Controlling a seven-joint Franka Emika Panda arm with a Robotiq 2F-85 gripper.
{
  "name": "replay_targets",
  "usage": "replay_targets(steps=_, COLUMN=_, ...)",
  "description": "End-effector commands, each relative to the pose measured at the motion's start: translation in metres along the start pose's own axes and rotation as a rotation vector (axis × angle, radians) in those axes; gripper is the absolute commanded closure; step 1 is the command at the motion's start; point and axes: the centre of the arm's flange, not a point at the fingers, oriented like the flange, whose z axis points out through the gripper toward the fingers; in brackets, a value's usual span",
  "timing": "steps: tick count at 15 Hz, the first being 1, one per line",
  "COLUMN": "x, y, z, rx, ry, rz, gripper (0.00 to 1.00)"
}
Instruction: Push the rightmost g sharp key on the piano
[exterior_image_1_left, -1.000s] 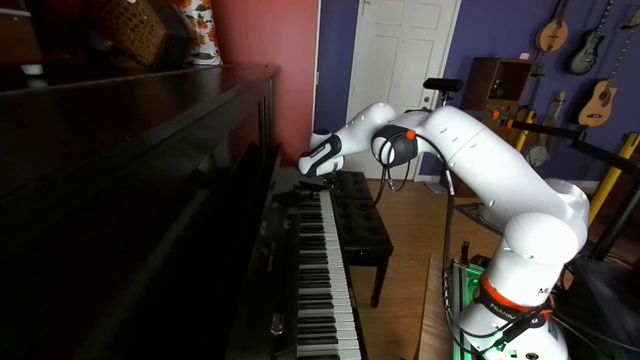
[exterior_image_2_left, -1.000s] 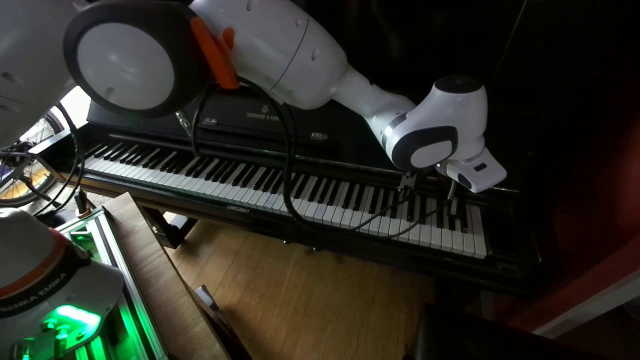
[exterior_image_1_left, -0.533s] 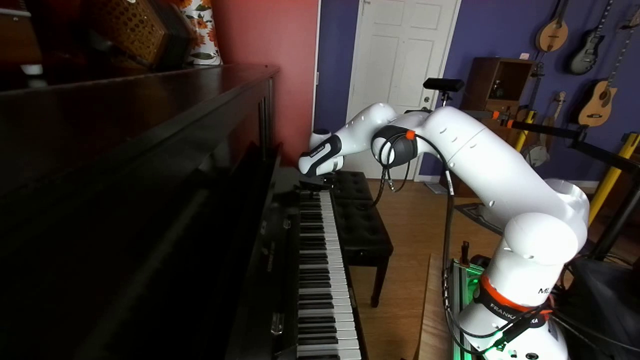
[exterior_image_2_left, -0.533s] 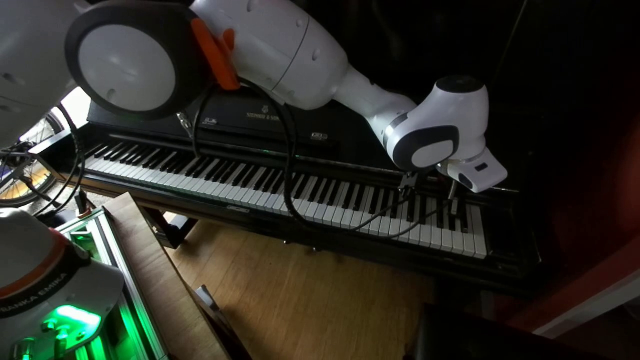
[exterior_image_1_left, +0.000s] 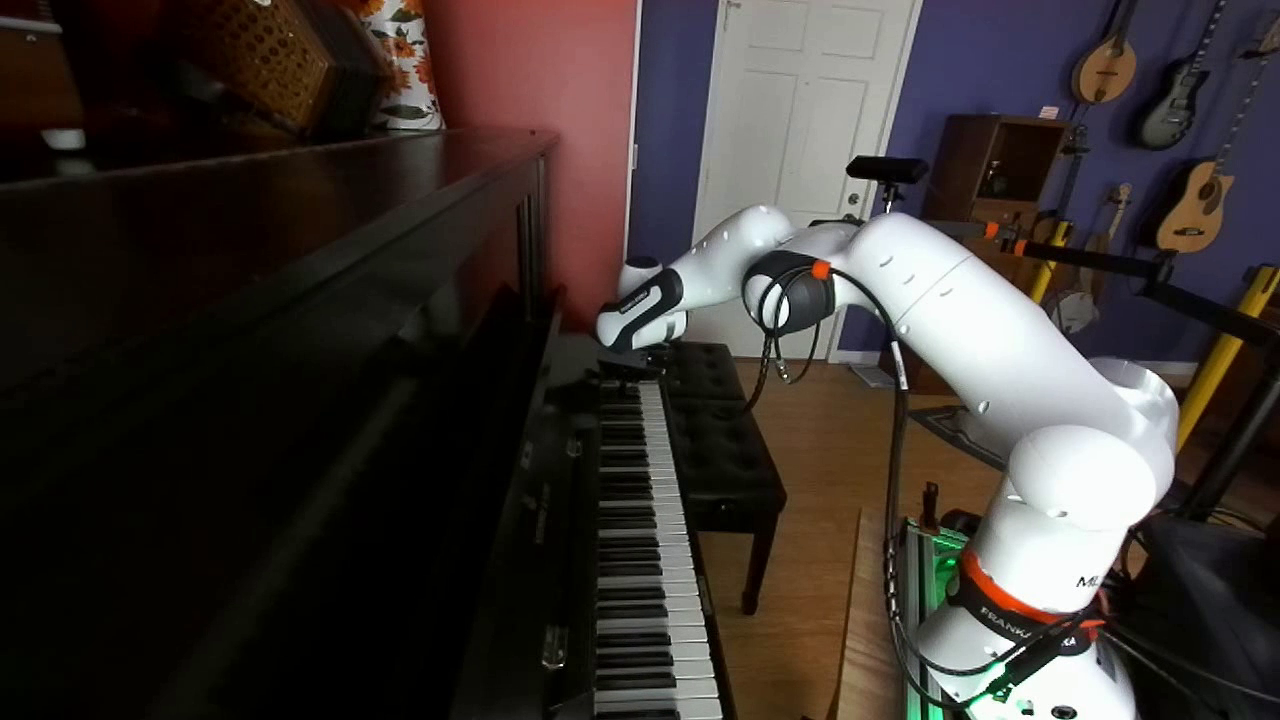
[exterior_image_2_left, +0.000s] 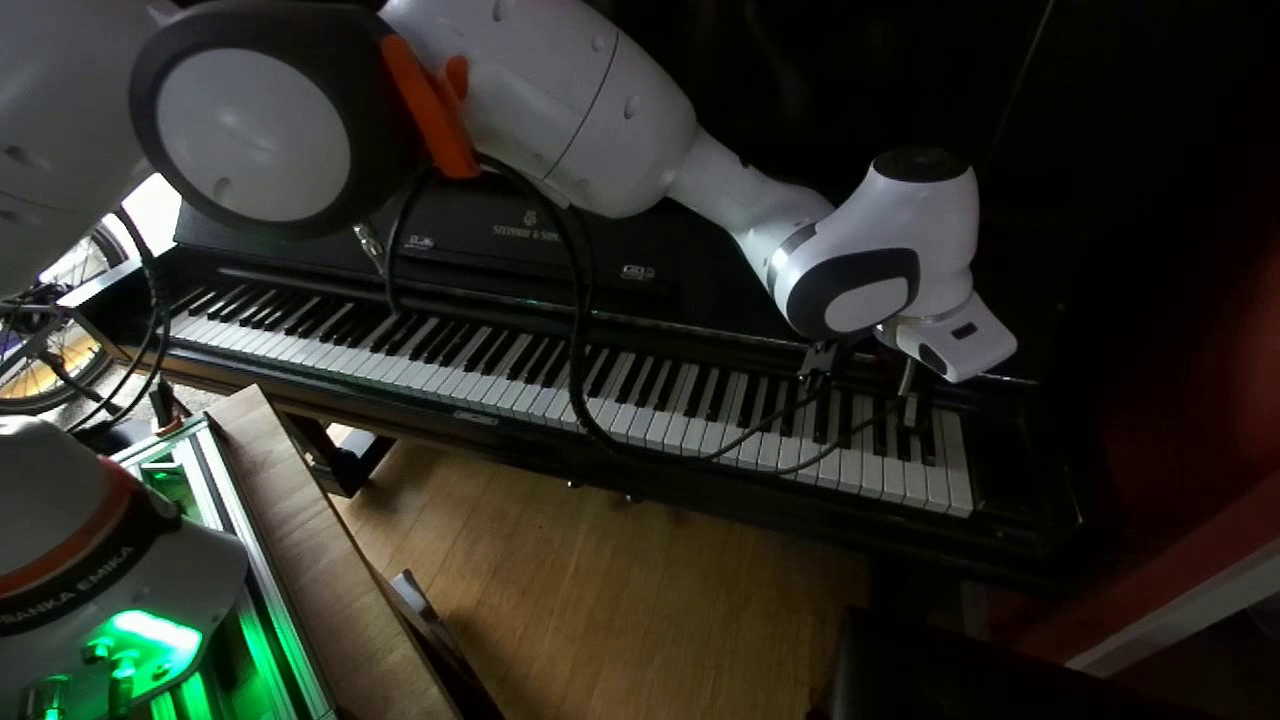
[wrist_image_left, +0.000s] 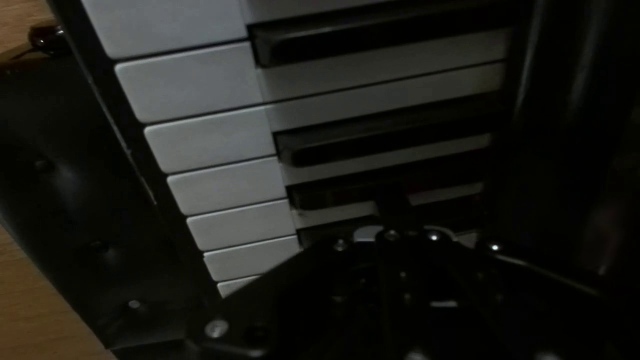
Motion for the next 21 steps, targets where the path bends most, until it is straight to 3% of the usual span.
replay_targets(steps=1, x=0.003, y=0.000, z=-0.010, rx=0.002, ry=0.005, rz=-0.001, gripper=1.00)
replay_targets(steps=3, x=0.004, y=0.000, z=-0.018, rx=0.005, ry=0.009, rz=-0.001, gripper=1.00)
replay_targets(steps=5, x=0.005, y=-0.001, z=-0.026, rx=0.007, ry=0.014, rz=-0.004, gripper=0.73)
replay_targets(steps=15, x=-0.005, y=0.006, z=-0.073, rx=-0.025, ry=0.025, rz=-0.025, gripper=0.01)
replay_targets(steps=21, x=-0.021, y=0.022, z=-0.114, rx=-0.097, ry=0.050, rz=-0.058, gripper=0.00)
